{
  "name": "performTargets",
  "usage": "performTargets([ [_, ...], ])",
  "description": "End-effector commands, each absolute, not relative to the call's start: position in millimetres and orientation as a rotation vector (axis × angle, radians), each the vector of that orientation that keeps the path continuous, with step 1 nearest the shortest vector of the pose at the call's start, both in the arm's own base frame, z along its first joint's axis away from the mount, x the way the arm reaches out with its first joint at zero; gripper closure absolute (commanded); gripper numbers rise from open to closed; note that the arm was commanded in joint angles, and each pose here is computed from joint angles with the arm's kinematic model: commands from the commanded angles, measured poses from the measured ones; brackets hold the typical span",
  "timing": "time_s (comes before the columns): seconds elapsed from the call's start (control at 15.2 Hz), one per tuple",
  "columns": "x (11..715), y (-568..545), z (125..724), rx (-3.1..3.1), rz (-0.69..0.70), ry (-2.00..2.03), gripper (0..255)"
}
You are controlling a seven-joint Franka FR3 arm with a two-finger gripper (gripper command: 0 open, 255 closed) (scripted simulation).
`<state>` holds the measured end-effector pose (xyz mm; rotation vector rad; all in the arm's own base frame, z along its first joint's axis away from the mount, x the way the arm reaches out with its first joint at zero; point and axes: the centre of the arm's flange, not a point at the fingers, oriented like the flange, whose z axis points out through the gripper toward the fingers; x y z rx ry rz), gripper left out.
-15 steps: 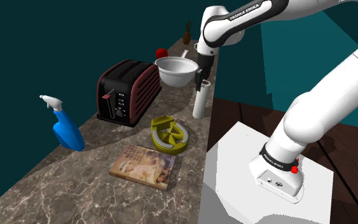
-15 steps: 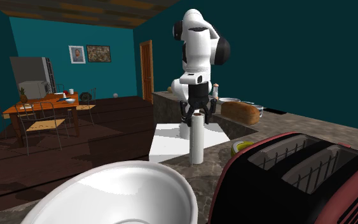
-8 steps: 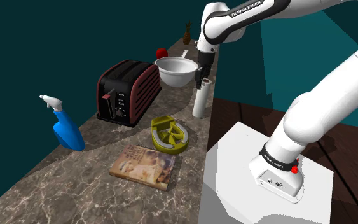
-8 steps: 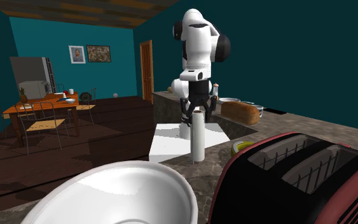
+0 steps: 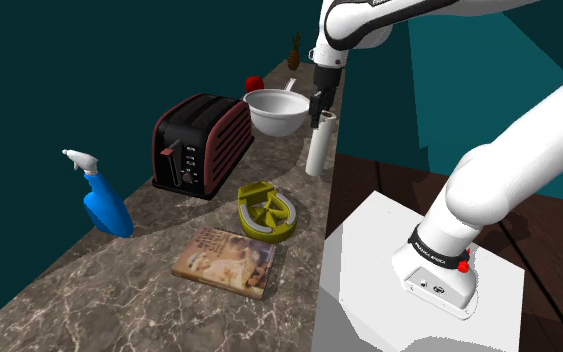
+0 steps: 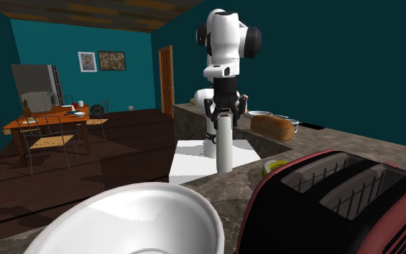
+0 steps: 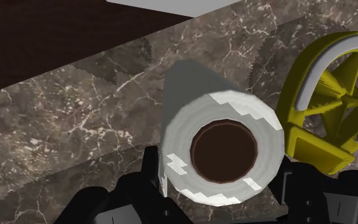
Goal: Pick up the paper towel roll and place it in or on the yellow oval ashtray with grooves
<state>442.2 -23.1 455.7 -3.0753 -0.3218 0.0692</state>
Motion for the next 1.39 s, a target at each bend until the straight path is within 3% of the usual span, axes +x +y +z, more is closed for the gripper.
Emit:
performTargets([
  [0.0,442,-22,467,-3.075,0.070,-0.322,255],
  [0.73,442,-22,525,-3.075,0.070,-0.322,255],
  [1.32,440,90,563,-3.075,0.070,-0.322,255],
])
